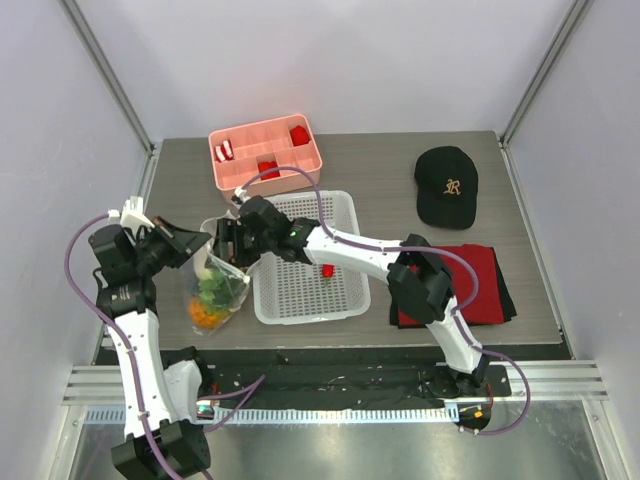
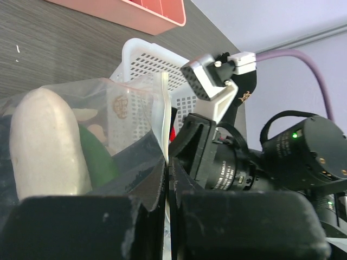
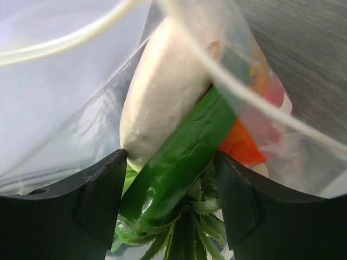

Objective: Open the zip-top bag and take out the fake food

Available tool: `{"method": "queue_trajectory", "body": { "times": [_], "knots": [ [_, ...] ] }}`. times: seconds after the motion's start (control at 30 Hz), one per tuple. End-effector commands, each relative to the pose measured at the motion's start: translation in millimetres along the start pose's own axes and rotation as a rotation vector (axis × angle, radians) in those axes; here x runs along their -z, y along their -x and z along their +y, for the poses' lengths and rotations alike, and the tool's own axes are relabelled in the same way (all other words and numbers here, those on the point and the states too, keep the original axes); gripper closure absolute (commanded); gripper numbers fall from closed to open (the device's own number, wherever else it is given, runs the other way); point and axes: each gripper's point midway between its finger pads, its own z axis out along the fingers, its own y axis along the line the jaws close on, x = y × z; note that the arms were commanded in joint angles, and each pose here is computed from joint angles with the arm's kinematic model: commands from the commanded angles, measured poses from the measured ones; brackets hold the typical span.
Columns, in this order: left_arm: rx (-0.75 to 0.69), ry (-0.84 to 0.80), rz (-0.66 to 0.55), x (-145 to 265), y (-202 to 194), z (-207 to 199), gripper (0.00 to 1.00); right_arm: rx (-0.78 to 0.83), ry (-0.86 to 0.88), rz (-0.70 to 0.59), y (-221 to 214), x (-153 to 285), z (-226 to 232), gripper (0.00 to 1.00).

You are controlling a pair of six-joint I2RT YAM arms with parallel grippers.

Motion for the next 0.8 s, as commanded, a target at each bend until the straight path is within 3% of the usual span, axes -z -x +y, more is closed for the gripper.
{"method": "queue_trajectory", "body": {
  "times": [0.0, 0.07, 0.17, 0.37, 0.4, 0.77],
  "knots": [
    [-0.05, -0.059, -0.011, 6.5, 4.5, -20.1, 1.0, -0.03, 0.092, -0.02, 2.7, 1.2, 22.5, 0.36],
    [-0.049, -0.056, -0.011, 6.4, 4.4, -18.9, 1.0, -0.031, 0.099, -0.019, 5.0, 2.4, 23.4, 0.44],
    [-0.065, -0.041, -0.012, 7.3, 3.8, -16.4, 1.0, -0.014, 0.106, -0.038, 15.8, 13.2, 27.4, 0.67],
    [-0.065, -0.036, -0.003, 8.6, -0.8, -14.8, 1.0, 0.023, 0.115, -0.043, 41.2, 43.8, 28.9, 0.88],
    [-0.063, -0.04, 0.002, 8.9, -2.3, -15.2, 1.0, 0.057, 0.116, -0.048, 45.1, 48.4, 29.4, 0.96],
    [-0.062, -0.031, 0.013, 8.4, -7.1, -10.2, 1.0, 0.188, 0.123, 0.013, 51.5, 86.8, 41.8, 0.99]
  ]
}}
